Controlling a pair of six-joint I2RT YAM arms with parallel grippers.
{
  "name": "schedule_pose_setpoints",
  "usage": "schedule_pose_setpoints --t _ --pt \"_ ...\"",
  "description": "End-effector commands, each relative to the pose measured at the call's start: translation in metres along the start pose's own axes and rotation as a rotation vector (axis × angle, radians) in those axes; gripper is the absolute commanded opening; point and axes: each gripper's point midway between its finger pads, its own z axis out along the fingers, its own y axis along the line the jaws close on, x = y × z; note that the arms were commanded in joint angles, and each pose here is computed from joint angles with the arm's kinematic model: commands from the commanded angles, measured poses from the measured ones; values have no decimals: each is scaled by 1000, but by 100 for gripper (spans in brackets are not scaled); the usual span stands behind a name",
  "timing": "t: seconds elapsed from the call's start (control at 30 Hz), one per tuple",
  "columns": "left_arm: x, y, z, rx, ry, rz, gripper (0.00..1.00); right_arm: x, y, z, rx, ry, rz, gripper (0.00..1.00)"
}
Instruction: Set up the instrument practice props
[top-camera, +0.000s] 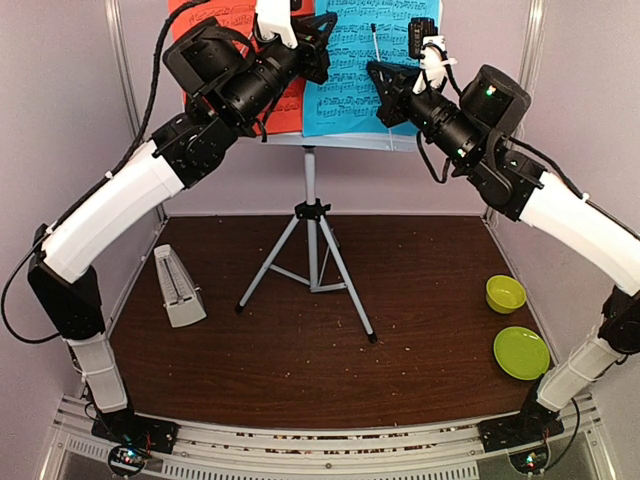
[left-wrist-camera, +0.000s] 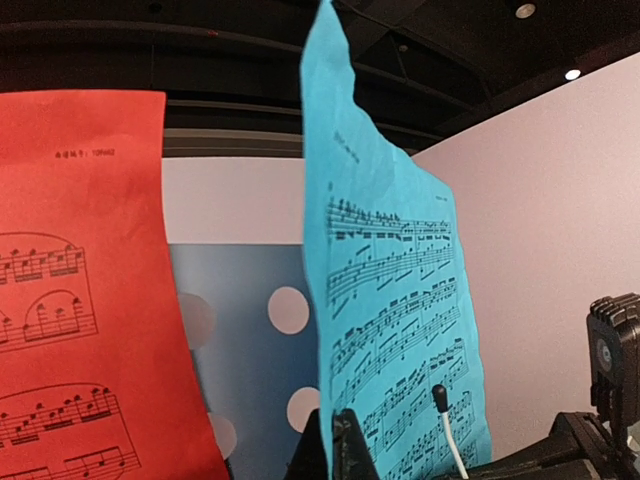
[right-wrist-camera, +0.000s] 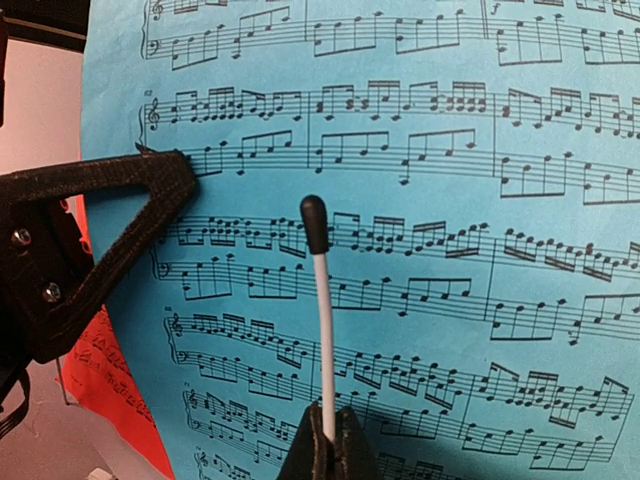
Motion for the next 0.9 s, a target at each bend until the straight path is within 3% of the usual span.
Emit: schedule_pose_setpoints --t 0.0,0.27,0.33,0.4,0.57,0.7,0.87 --pt "-5 1 4 13 -32 -30 0 -19 5 -7 -33 -54 -6 0" --pt "4 2 7 6 -10 -25 0 -19 4 -6 -26 -57 -8 1" --pt "2 3 6 2 -12 -23 0 -19 2 -6 -16 -59 -2 23" --pt "0 4 6 0 -17 -21 0 -19 0 -7 -5 -60 6 37" --pt "-5 7 5 -3 -22 -11 0 -23 -3 -10 9 -69 18 50" --pt "-11 5 2 19 -27 -1 18 -28 -4 -13 5 -77 19 53" --pt "-26 6 -9 45 -29 18 51 -39 -8 -23 16 -89 16 58"
